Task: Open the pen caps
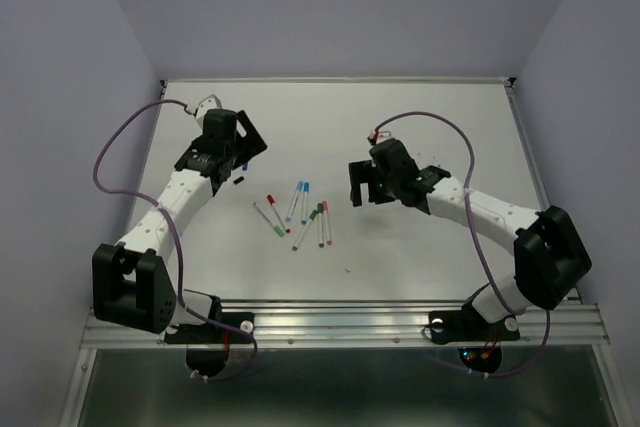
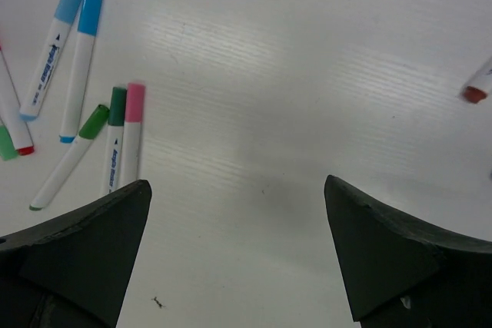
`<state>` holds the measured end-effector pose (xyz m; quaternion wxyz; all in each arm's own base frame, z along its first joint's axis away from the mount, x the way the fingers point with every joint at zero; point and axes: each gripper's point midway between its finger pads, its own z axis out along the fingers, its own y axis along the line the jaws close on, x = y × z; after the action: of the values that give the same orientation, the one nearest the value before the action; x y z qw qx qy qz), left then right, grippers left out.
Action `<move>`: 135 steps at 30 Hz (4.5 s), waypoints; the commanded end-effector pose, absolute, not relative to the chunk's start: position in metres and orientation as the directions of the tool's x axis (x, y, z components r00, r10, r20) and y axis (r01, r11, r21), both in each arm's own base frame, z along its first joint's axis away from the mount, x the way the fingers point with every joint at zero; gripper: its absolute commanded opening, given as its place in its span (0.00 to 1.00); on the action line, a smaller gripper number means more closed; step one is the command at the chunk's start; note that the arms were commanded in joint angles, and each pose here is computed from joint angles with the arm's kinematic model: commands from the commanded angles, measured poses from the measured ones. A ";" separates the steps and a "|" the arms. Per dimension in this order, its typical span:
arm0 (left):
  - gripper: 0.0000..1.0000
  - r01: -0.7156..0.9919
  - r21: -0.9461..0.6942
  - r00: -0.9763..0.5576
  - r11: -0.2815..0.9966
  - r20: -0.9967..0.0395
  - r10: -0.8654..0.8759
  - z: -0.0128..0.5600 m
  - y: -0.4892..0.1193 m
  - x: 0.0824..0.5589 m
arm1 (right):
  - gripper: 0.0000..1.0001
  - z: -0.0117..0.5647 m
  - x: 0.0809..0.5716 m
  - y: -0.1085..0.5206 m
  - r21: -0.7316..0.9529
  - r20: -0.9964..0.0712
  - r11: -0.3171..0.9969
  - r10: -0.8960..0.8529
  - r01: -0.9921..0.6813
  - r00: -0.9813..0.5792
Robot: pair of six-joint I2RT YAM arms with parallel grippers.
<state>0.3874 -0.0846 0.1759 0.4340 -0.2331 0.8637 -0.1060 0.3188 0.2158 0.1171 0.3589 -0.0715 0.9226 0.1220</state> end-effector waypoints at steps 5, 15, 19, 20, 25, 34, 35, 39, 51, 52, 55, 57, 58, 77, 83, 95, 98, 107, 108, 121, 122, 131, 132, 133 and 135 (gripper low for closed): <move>0.99 -0.297 -0.443 -0.477 0.846 -0.698 -0.534 0.186 -0.082 0.360 | 1.00 0.083 0.295 0.285 0.116 -0.635 0.952 -0.149 -0.284 -0.758; 0.99 -0.288 -0.441 -0.492 0.850 -0.693 -0.526 0.177 -0.083 0.351 | 1.00 0.054 0.290 0.309 0.026 -0.600 0.961 -0.207 -0.277 -0.773; 0.99 -0.282 -0.444 -0.492 0.850 -0.694 -0.526 0.177 -0.084 0.351 | 1.00 0.047 0.291 0.302 -0.031 -0.593 0.970 -0.211 -0.239 -0.778; 0.99 -0.278 -0.449 -0.490 0.850 -0.695 -0.527 0.178 -0.084 0.351 | 1.00 0.047 0.289 0.305 -0.033 -0.590 0.969 -0.217 -0.245 -0.777; 0.99 -0.271 -0.451 -0.490 0.851 -0.696 -0.525 0.178 -0.085 0.352 | 1.00 0.039 0.286 0.302 -0.047 -0.573 0.967 -0.232 -0.251 -0.786; 0.99 -0.274 -0.444 -0.495 0.853 -0.695 -0.521 0.176 -0.085 0.353 | 0.85 0.011 0.268 0.309 -0.026 -0.491 0.949 -0.287 -0.316 -0.823; 0.99 -0.275 -0.444 -0.494 0.853 -0.696 -0.521 0.176 -0.085 0.354 | 0.85 0.009 0.266 0.310 -0.026 -0.484 0.947 -0.291 -0.320 -0.825; 0.99 -0.276 -0.438 -0.493 0.856 -0.700 -0.517 0.176 -0.085 0.355 | 0.61 -0.005 0.262 0.309 -0.034 -0.448 0.941 -0.315 -0.336 -0.837; 0.99 -0.279 -0.426 -0.496 0.861 -0.704 -0.509 0.176 -0.083 0.358 | 0.07 -0.034 0.245 0.305 -0.033 -0.353 0.916 -0.385 -0.400 -0.853; 0.99 -0.273 -0.424 -0.499 0.863 -0.704 -0.504 0.176 -0.084 0.358 | 0.03 -0.034 0.245 0.302 -0.044 -0.355 0.914 -0.391 -0.402 -0.849; 0.99 -0.221 -0.451 -0.514 0.865 -0.700 -0.496 0.180 -0.094 0.359 | 0.01 -0.019 0.256 0.294 -0.048 -0.404 0.916 -0.382 -0.398 -0.831; 0.99 -0.144 -0.484 -0.540 0.863 -0.692 -0.478 0.183 -0.108 0.357 | 0.01 -0.004 0.268 0.292 -0.020 -0.449 0.923 -0.352 -0.385 -0.821; 0.99 -0.093 -0.510 -0.543 0.855 -0.694 -0.473 0.188 -0.117 0.357 | 0.01 0.015 0.274 0.295 0.020 -0.501 0.919 -0.332 -0.394 -0.799; 0.92 0.444 -0.725 -0.636 0.526 -0.669 -0.384 0.249 -0.259 0.317 | 0.01 0.192 0.269 0.325 0.387 -0.828 0.654 -0.065 -0.650 -0.557; 0.84 0.454 -0.746 -0.653 0.487 -0.650 -0.388 0.252 -0.273 0.313 | 0.01 0.221 0.274 0.327 0.399 -0.865 0.625 0.016 -0.671 -0.501; 0.46 0.455 -0.759 -0.662 0.466 -0.639 -0.393 0.254 -0.281 0.313 | 0.01 0.236 0.279 0.334 0.399 -0.887 0.599 0.060 -0.694 -0.458; 0.33 0.451 -0.762 -0.664 0.465 -0.635 -0.395 0.253 -0.281 0.313 | 0.01 0.233 0.282 0.335 0.387 -0.890 0.605 0.049 -0.695 -0.453; 0.00 0.432 -0.774 -0.671 0.463 -0.619 -0.408 0.253 -0.281 0.314 | 0.01 0.227 0.291 0.341 0.344 -0.903 0.609 0.006 -0.714 -0.430; 0.00 0.427 -0.776 -0.672 0.465 -0.616 -0.411 0.251 -0.281 0.314 | 0.01 0.227 0.294 0.341 0.342 -0.904 0.620 0.012 -0.706 -0.427; 0.00 0.400 -0.801 -0.655 0.446 -0.590 -0.472 0.266 -0.281 0.315 | 0.30 0.223 0.315 0.348 0.263 -0.926 0.648 -0.040 -0.715 -0.377; 0.00 0.399 -0.801 -0.654 0.447 -0.590 -0.473 0.266 -0.281 0.316 | 0.30 0.222 0.314 0.350 0.263 -0.924 0.640 -0.047 -0.722 -0.379; 0.00 0.353 -0.750 -0.543 0.560 -0.651 -0.529 0.282 -0.260 0.355 | 0.01 0.198 0.285 0.351 0.309 -0.889 0.558 -0.118 -0.770 -0.442; 0.00 0.326 -0.745 -0.531 0.582 -0.654 -0.538 0.280 -0.254 0.366 | 0.01 0.191 0.277 0.350 0.331 -0.875 0.545 -0.128 -0.770 -0.466; 0.00 0.320 -0.740 -0.508 0.592 -0.661 -0.552 0.285 -0.246 0.375 | 0.01 0.171 0.266 0.345 0.355 -0.847 0.538 -0.160 -0.764 -0.506; 0.00 0.297 -0.730 -0.427 0.616 -0.678 -0.598 0.306 -0.216 0.402 | 0.01 0.153 0.251 0.338 0.379 -0.818 0.547 -0.180 -0.747 -0.547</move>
<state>0.3342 -0.2704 0.2320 0.3910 -0.0532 0.7934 -0.4634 0.2994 0.3459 0.1928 0.4573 -0.2586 0.7724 0.3568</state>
